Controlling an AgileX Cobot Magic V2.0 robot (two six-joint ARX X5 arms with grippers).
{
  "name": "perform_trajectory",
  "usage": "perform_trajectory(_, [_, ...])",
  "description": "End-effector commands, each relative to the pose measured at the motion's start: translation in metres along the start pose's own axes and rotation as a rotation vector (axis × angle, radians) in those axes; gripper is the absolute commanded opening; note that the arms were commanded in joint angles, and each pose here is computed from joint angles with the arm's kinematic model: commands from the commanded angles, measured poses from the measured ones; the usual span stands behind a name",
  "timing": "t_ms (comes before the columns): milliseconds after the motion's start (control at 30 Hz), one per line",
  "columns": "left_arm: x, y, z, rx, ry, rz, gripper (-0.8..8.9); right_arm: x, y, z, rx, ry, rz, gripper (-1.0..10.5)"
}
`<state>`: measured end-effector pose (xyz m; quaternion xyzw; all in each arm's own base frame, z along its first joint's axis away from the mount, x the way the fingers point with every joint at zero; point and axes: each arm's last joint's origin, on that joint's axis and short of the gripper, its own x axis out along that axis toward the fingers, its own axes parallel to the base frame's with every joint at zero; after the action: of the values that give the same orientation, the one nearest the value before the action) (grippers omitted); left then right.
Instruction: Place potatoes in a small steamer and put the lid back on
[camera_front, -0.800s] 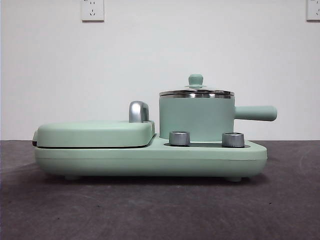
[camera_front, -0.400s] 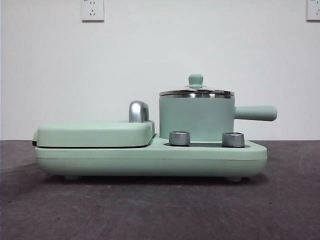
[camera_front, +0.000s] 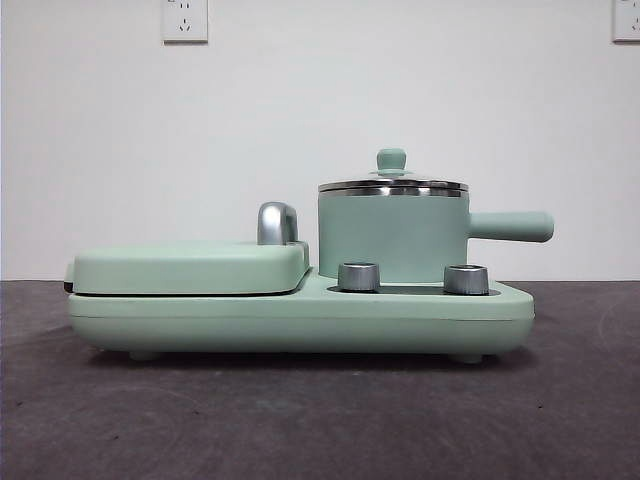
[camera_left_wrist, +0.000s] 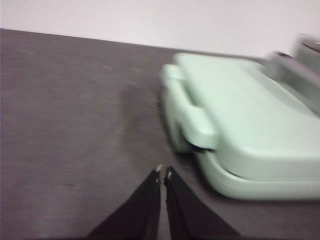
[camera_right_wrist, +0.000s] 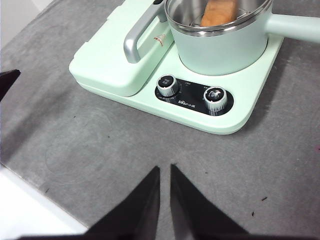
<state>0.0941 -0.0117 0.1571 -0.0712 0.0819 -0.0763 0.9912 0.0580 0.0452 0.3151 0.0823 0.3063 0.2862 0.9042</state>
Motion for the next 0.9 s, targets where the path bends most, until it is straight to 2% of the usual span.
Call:
perform_trajectory(33, [0.0017, 0.0033, -0.0063, -0.011, 0.01, 0.061, 0.2, -0.0012, 0.0014, 0.0026, -0.013, -0.014, 0.007, 0.3])
perform_trajectory(167, [0.0015, 0.0063, -0.0065, -0.01, 0.006, 0.129, 0.19, -0.0013, 0.0014, 0.0025, -0.013, -0.014, 0.007, 0.3])
perform_trajectory(900, [0.0015, 0.0063, -0.0064, -0.004, 0.006, 0.129, 0.19, -0.0013, 0.0014, 0.0025, -0.013, -0.014, 0.007, 0.3])
